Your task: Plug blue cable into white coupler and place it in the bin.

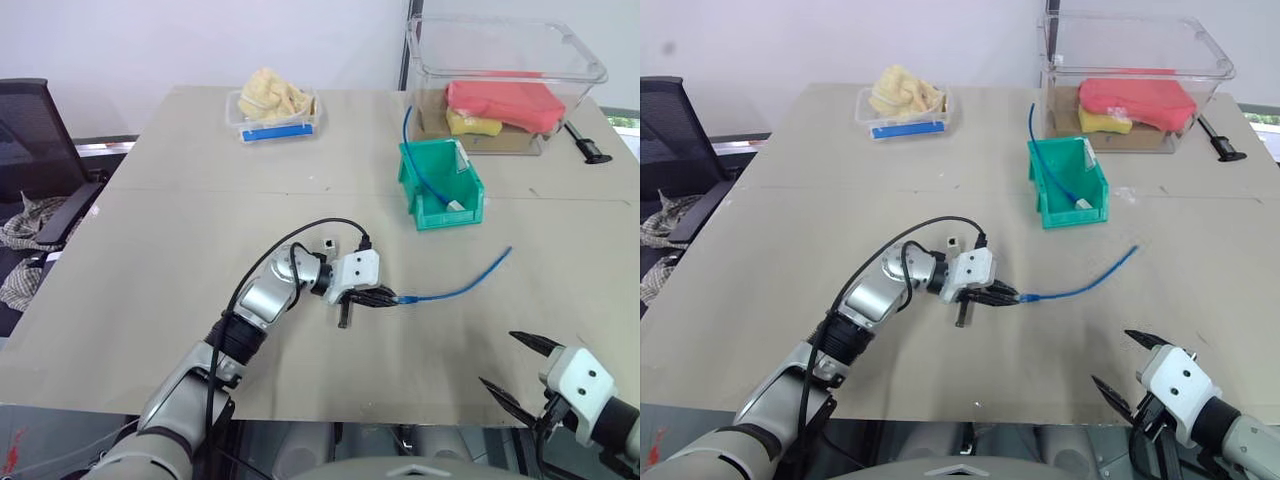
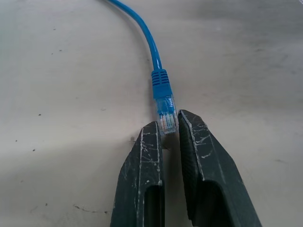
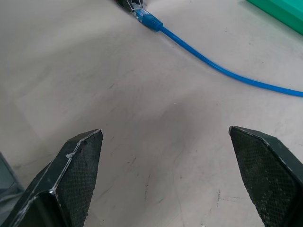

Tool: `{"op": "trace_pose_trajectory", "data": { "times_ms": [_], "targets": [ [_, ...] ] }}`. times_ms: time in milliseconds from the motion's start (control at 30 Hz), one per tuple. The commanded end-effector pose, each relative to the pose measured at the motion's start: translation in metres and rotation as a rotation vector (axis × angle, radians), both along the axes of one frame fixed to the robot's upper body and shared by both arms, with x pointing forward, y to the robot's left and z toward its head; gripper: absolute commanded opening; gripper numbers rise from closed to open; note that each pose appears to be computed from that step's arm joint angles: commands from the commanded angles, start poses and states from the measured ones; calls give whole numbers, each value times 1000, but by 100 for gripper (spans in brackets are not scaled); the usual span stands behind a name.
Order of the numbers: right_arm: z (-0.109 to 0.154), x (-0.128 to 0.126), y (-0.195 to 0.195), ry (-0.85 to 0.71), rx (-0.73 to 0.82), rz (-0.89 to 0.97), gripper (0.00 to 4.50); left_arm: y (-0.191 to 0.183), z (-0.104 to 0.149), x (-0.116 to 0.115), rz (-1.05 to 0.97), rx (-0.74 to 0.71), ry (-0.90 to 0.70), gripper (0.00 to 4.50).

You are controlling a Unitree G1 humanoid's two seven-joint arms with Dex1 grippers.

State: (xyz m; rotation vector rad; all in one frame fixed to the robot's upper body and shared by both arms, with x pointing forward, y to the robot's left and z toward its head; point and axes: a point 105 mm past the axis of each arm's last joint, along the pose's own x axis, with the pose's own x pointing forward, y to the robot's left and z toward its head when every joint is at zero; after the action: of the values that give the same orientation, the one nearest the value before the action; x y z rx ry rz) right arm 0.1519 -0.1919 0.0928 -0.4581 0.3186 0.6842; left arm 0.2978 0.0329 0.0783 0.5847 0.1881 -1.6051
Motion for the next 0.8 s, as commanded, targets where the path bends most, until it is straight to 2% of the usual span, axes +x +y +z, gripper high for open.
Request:
{"op": "trace_pose_trajectory", "data": {
  "times_ms": [33,133,200,267,367,600,767,800],
  "targets": [
    [9,2,7,-46,19,-3,419,0,4,0,-31,11,-30,7],
    [9,5,10,-42,66,-37,419,0,7,0,-31,-10,-31,7],
    [11,10,12,-33,133,-84,419,-3,19,-1,-23,-83,-6,7],
    [17,18,17,-27,274,-150,419,-8,38,-7,-30,-194,67,7],
    [31,28,30,-25,490,-203,419,-10,68,-16,-29,-333,260,7],
    [59,45,61,-10,841,-167,419,-7,105,-30,-37,-419,540,7],
    [79,51,74,15,1034,-102,419,-4,113,-36,-43,-416,600,7],
    [82,50,76,25,1058,-83,395,-4,114,-37,-44,-418,612,1]
  ]
}}
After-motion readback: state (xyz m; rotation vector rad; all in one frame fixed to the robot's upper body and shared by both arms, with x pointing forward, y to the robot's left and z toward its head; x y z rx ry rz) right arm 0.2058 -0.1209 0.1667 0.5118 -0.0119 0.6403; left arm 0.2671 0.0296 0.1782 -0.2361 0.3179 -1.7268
